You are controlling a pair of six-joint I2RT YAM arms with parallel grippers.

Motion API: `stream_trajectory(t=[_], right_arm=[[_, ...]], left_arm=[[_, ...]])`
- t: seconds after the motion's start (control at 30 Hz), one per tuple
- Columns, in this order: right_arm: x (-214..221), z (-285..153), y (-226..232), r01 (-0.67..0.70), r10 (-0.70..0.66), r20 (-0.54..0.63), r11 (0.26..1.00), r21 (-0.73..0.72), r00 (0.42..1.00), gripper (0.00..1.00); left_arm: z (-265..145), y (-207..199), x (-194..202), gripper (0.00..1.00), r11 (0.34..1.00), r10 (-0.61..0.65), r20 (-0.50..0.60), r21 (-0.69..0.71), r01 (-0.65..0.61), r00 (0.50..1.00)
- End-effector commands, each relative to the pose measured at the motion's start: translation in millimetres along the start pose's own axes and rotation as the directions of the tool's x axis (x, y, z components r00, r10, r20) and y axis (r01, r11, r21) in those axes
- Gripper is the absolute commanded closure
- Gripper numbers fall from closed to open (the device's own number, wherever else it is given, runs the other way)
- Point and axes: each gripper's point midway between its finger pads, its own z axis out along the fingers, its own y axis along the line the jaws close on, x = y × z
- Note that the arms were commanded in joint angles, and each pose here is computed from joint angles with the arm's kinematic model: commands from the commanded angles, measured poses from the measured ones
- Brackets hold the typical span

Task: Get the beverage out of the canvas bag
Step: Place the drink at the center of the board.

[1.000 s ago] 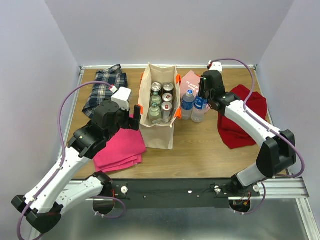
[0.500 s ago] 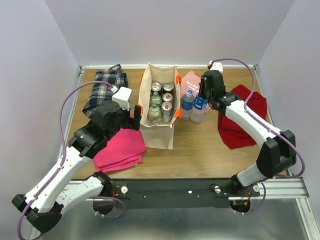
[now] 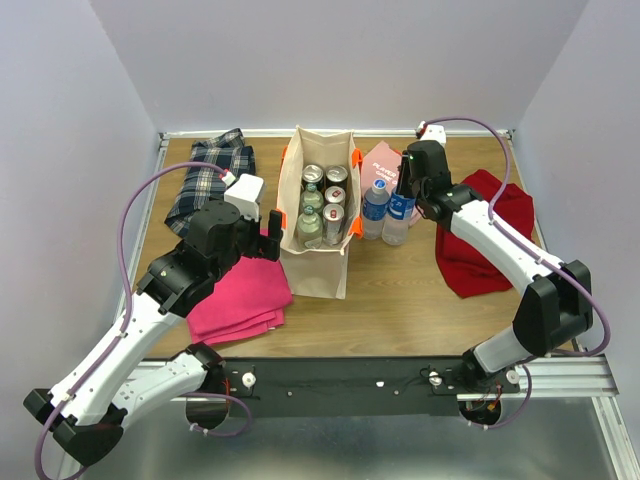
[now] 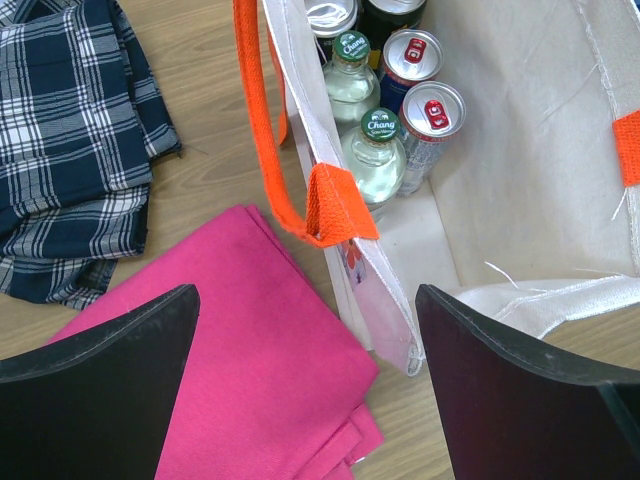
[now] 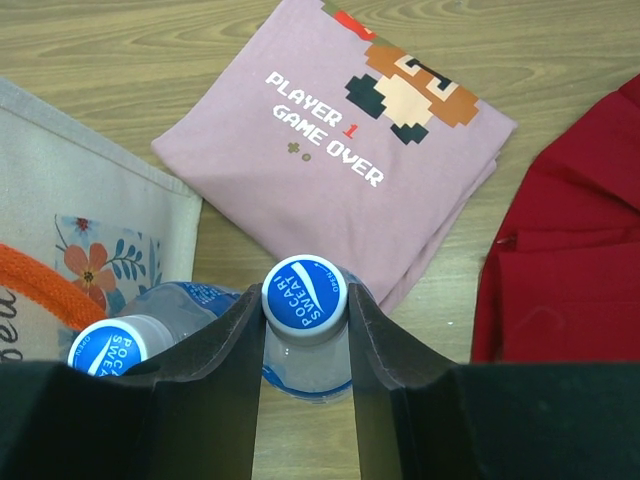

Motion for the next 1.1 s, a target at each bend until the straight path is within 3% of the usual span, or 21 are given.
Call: stream_trajectory(t=[0.0, 0.43, 0.67, 1.07], right_arm=[[67.6, -6.9, 0.7, 0.013, -0.020, -0.241, 0.999, -0.031, 0.970, 0.57], [79.0, -17.4, -4.4, 0.015, -0.022, -0.279, 1.000, -0.027, 0.960, 0.54], [84.8, -21.8, -7.2, 0.024, -0.030, -0.289, 0.999, -0.026, 0.957, 0.43], [75.5, -30.6, -6.6, 0.026, -0.035, -0.278, 0.999, -0.036, 0.960, 0.41]], left_arm=[[-2.1, -4.4, -3.2, 0.01, 1.000, -0.004, 0.010, 0.024, 0.004, 1.000], [0.1, -6.2, -3.5, 0.01, 1.000, 0.000, 0.009, 0.031, -0.001, 1.000], [0.5, -6.4, -2.2, 0.01, 0.999, 0.001, 0.006, 0.032, -0.001, 1.000], [1.2, -6.1, -0.3, 0.01, 1.000, 0.001, 0.002, 0.030, -0.001, 1.000]])
